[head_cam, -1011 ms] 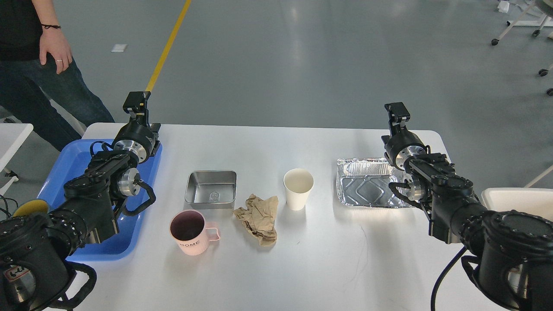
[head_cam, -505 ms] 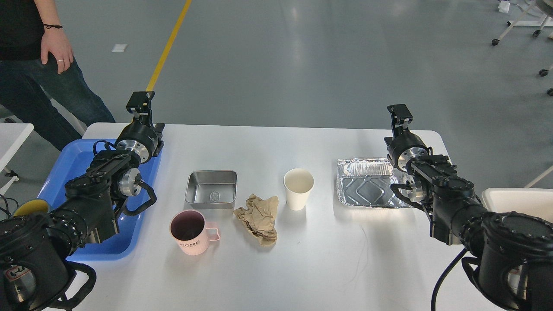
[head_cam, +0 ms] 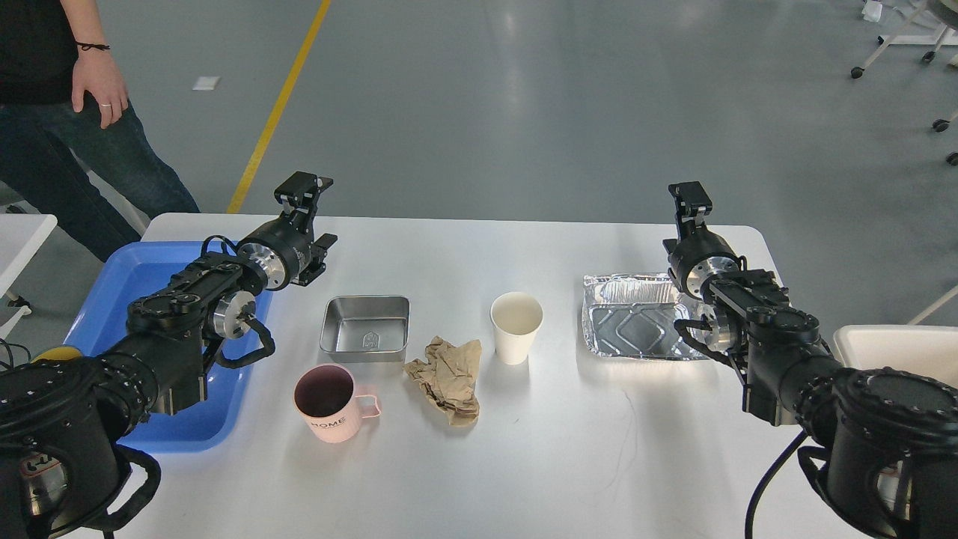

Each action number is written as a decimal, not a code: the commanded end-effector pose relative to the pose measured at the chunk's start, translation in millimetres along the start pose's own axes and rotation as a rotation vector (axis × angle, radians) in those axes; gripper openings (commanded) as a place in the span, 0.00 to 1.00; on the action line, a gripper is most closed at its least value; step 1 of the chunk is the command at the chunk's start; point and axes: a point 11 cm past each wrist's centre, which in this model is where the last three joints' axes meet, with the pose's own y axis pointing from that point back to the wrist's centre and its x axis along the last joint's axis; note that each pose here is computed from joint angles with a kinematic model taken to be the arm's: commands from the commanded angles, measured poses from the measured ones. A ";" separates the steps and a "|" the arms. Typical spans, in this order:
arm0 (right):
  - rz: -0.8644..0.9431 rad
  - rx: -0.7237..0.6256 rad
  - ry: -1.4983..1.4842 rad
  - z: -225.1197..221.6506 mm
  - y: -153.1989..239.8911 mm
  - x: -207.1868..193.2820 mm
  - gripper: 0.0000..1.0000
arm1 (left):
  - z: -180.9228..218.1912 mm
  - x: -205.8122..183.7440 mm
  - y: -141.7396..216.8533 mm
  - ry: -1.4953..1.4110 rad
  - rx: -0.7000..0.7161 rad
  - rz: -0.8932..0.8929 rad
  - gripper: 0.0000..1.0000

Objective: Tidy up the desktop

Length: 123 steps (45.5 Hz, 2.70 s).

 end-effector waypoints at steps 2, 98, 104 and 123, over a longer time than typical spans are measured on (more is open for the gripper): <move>0.001 -0.003 0.000 1.5 0.4 0.6 1.00 | 5.1 0.2 1.2 0.119 -0.054 -0.018 0.98; -0.011 0.006 0.010 -2.6 -0.8 -4.6 1.00 | 22.2 159.8 238.1 -0.631 0.436 -0.275 0.98; -0.015 0.006 0.009 -3.7 -1.2 -6.8 1.00 | 32.9 150.6 267.8 -0.637 0.430 -0.296 0.98; -0.016 0.015 0.010 -8.2 -2.3 -7.8 1.00 | 55.6 159.3 349.1 -0.701 0.514 -0.291 0.98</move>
